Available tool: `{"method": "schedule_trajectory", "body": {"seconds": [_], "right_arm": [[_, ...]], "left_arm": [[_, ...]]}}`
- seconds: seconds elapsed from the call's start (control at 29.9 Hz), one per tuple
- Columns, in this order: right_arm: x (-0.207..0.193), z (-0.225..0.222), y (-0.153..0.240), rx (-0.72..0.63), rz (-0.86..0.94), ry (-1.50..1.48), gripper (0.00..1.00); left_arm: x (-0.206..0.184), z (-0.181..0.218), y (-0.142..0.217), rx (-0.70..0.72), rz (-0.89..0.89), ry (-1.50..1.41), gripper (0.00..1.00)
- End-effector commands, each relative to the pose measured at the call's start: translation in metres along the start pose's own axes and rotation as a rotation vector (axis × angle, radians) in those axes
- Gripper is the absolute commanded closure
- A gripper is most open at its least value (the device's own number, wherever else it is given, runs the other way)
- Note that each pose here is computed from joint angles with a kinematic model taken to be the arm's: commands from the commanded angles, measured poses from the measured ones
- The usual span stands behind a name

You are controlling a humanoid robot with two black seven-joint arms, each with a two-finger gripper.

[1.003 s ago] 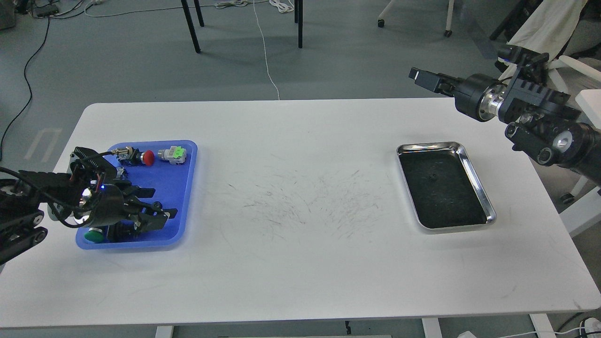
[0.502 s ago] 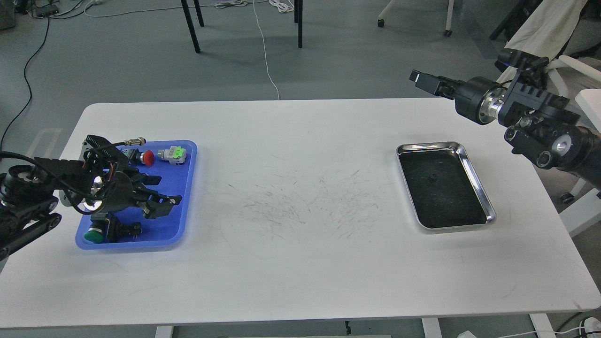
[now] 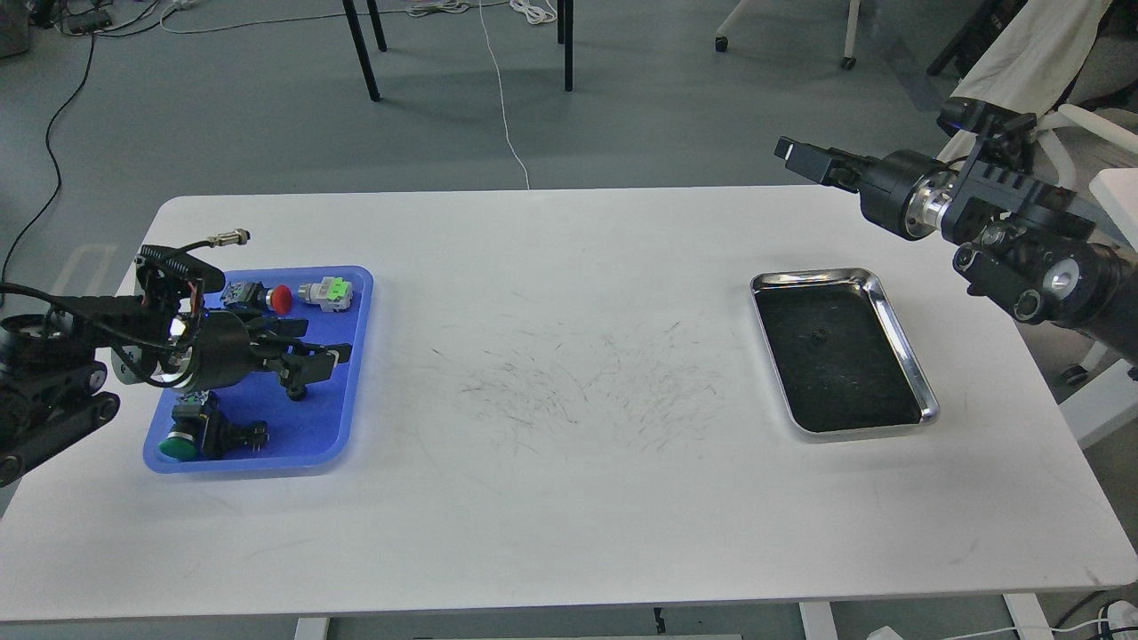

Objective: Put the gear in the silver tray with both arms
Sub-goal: 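Close the left gripper on a black gear in the blue tray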

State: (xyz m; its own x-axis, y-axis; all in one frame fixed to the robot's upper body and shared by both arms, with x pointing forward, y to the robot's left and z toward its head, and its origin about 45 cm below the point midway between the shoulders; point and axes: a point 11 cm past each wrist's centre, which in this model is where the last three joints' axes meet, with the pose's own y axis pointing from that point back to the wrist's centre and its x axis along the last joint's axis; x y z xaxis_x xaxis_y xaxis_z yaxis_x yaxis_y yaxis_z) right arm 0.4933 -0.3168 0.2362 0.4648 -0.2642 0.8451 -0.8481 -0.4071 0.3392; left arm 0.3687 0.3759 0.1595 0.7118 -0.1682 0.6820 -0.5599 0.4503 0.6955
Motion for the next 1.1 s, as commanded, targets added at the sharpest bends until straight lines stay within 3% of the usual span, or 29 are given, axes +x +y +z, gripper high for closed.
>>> {"method": "schedule_trajectory", "body": {"seconds": [0.0, 0.23, 1.07], "right_arm": [[-0.001, 0.001, 0.000, -0.001, -0.002, -0.001, 0.16], [-0.001, -0.004, -0.003, 0.009, -0.003, 0.000, 0.16], [-0.004, -0.002, -0.002, 0.005, -0.008, -0.001, 0.16]], "left_arm": [[-0.012, -0.018, 0.018, 0.054, -0.034, -0.028, 0.22], [-0.023, -0.030, 0.020, 0.097, -0.059, -0.190, 0.22], [-0.055, -0.025, -0.004, 0.083, -0.089, -0.173, 0.32]]}}
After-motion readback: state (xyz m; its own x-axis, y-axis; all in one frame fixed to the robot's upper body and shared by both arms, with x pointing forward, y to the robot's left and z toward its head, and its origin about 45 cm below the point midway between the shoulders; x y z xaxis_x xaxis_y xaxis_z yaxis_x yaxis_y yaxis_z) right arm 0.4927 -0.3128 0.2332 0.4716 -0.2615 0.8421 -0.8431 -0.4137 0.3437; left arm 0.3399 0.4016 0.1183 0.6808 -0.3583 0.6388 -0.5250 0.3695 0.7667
